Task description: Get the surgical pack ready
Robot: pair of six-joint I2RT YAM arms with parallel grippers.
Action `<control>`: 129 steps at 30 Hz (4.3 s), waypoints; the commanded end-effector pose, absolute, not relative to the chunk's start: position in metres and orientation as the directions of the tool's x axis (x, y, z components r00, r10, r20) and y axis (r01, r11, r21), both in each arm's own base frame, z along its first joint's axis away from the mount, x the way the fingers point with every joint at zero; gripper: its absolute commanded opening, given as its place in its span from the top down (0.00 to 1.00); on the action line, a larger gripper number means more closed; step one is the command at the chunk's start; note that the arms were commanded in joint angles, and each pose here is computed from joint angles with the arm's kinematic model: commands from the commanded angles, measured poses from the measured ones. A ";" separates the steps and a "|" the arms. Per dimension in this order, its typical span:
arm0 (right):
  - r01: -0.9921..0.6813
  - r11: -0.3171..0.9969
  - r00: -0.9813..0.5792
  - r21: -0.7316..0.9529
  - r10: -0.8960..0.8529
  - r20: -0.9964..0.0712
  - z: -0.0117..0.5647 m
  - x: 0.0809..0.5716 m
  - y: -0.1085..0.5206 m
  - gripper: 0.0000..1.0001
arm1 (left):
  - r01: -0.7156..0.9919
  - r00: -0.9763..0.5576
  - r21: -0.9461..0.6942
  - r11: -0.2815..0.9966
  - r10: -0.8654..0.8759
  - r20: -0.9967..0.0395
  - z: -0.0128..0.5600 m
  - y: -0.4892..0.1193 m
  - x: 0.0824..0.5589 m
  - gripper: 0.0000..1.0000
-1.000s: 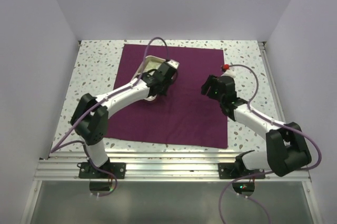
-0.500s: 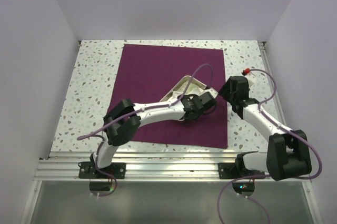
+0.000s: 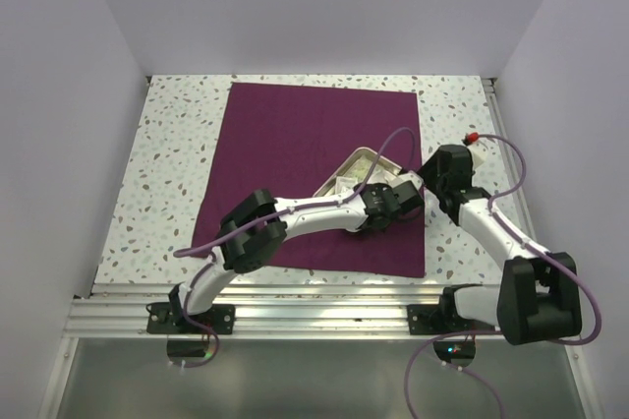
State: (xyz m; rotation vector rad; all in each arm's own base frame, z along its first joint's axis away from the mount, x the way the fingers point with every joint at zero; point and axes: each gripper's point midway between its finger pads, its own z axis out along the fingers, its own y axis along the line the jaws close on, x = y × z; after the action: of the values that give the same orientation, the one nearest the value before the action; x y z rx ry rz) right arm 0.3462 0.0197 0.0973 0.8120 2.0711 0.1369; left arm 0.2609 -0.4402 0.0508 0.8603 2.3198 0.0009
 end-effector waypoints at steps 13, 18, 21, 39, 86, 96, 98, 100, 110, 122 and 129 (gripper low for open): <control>0.493 0.749 -0.363 0.442 0.639 -0.678 0.108 0.368 0.017 0.41 | 0.550 -0.537 0.104 0.829 0.446 -0.716 0.130 -0.439 0.253 0.32; 0.380 0.764 -0.395 0.521 0.644 -0.656 0.117 0.404 0.024 0.39 | 0.511 -0.535 0.040 0.858 0.355 -0.766 0.163 -0.393 0.237 0.19; 0.316 0.756 -0.474 0.573 0.649 -0.595 0.098 0.426 0.034 0.36 | 0.425 -0.552 -0.017 0.905 0.244 -0.797 0.175 -0.345 0.234 0.09; 0.340 0.800 -0.537 0.495 0.597 -0.596 0.046 0.480 0.017 0.29 | 0.103 -0.752 -0.432 0.896 -0.214 -0.623 0.092 -0.236 0.192 0.00; 0.329 0.816 -0.620 0.475 0.566 -0.543 0.017 0.482 0.036 0.81 | -0.742 -0.488 -0.113 0.661 -0.648 -0.585 0.002 -0.102 0.163 0.62; 0.439 0.792 -0.559 0.425 0.611 -0.561 0.021 0.466 0.017 1.00 | -0.708 -0.461 -0.152 0.690 -0.614 -0.641 0.015 -0.090 0.187 1.00; 0.464 0.783 -0.544 0.414 0.621 -0.564 0.022 0.458 0.012 1.00 | -0.713 -0.439 -0.197 0.673 -0.647 -0.623 0.015 -0.088 0.200 1.00; 0.493 0.774 -0.517 0.397 0.628 -0.582 0.031 0.451 0.005 1.00 | -0.681 -0.468 -0.189 0.708 -0.618 -0.632 0.015 -0.085 0.209 1.00; 0.582 0.704 -0.458 0.408 0.698 -0.551 0.030 0.383 0.001 1.00 | -0.676 -0.481 -0.179 0.714 -0.613 -0.627 0.023 -0.060 0.294 1.00; 0.547 0.713 -0.455 0.439 0.693 -0.559 0.049 0.332 0.025 1.00 | -0.683 -0.523 -0.138 0.717 -0.612 -0.593 0.021 -0.027 0.381 1.00; 0.555 0.729 -0.492 0.401 0.676 -0.548 0.049 0.325 0.024 0.98 | -0.710 -0.508 -0.109 0.696 -0.613 -0.605 0.014 -0.011 0.399 1.00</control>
State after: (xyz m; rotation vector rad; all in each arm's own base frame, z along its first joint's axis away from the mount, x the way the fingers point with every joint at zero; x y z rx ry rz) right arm 0.3258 0.0295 0.0411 0.9147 2.2336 0.2573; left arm 0.3882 -0.0221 0.0176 -1.0156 2.2897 0.1732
